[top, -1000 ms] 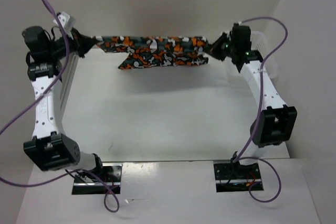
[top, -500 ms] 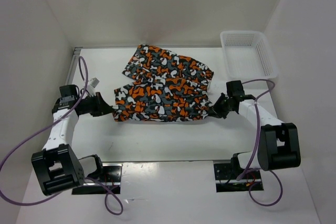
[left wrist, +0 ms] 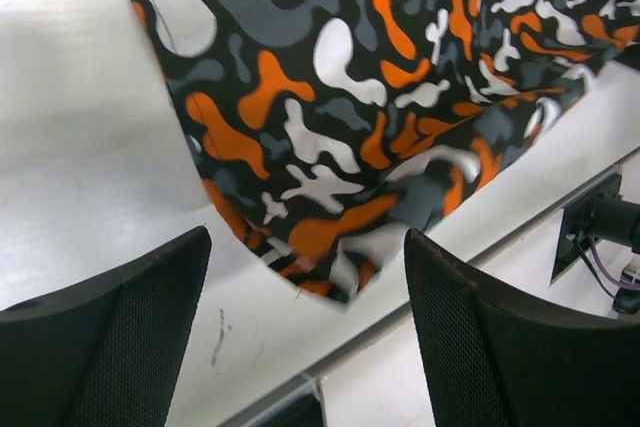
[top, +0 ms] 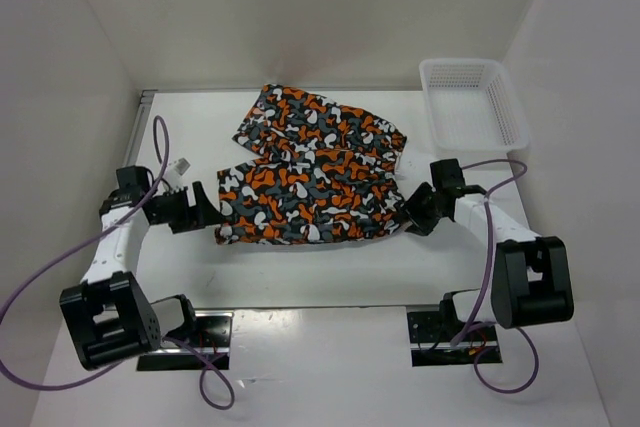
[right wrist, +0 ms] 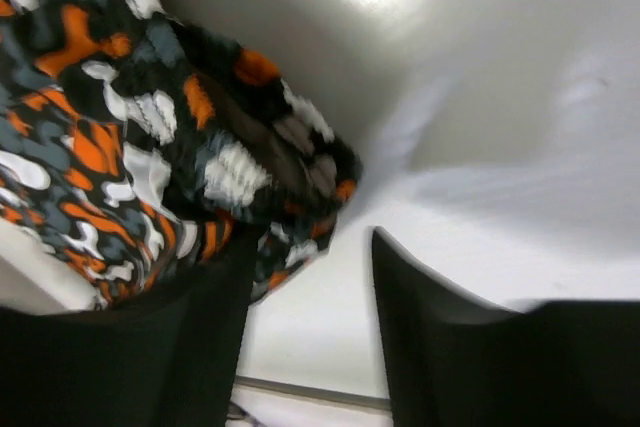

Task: Fold and stack the shorts
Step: Flatten the shorts out

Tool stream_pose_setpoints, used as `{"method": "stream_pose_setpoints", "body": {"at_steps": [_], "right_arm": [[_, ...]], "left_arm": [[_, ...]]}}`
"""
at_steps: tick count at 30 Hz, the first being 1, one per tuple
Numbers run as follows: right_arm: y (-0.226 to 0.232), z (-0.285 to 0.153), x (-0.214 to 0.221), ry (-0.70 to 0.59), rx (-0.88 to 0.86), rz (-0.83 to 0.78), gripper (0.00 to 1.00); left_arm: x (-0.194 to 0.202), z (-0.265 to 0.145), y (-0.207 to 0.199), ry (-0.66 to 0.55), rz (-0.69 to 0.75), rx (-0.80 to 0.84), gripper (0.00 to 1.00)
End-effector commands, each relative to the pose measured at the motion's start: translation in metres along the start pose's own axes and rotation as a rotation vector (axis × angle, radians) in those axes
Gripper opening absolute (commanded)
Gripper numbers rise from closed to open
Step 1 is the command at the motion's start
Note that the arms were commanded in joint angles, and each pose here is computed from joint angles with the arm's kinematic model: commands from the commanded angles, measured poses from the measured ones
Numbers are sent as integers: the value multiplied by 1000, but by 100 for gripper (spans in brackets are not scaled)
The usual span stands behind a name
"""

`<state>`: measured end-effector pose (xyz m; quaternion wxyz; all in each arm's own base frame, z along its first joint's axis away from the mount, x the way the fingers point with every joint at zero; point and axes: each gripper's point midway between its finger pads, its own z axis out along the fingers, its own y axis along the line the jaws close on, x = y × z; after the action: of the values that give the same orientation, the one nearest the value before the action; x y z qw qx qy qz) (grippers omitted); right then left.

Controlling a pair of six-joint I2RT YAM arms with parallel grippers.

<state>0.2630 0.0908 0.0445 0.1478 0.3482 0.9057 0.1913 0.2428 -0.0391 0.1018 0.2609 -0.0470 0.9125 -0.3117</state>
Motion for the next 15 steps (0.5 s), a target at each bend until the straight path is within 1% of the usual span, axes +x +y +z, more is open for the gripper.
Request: {"method": "stream_pose_setpoints", "body": {"at_steps": [1, 2, 4, 5, 6, 7, 8, 9, 11, 12, 13, 14, 15], "right_arm": [[-2, -11, 9, -21, 15, 36, 59], [-6, -12, 11, -23, 28, 47, 70], [-2, -20, 13, -33, 7, 53, 70], [-4, -20, 19, -22, 14, 58, 70], [-3, -22, 18, -28, 6, 67, 67], [-3, -22, 22, -24, 4, 57, 65], [-5, -22, 25, -23, 16, 58, 64], [-5, -22, 25, -23, 16, 58, 60], [-4, -21, 31, -21, 17, 63, 60], [-3, -23, 30, -26, 9, 61, 60], [-7, -23, 35, -25, 25, 61, 61], [-6, -23, 38, -19, 23, 60, 63], [-9, -23, 43, -8, 31, 52, 66]], "left_arm": [[13, -17, -16, 2, -3, 6, 85], [15, -24, -23, -13, 10, 5, 83], [19, -25, -28, 6, 20, 4, 75], [31, -21, -27, 39, 0, 10, 63], [37, -20, -26, 42, -2, 10, 55], [43, -19, -23, 51, -9, -5, 49], [49, -18, -22, 52, -10, -5, 47], [55, -16, -20, 67, -23, -4, 53], [68, -13, -22, 80, -38, 20, 74], [71, -12, -21, 88, -45, 20, 81], [76, -10, -20, 89, -46, 20, 91], [80, -8, -19, 99, -56, 21, 94], [83, -7, -17, 94, -52, 21, 94]]}}
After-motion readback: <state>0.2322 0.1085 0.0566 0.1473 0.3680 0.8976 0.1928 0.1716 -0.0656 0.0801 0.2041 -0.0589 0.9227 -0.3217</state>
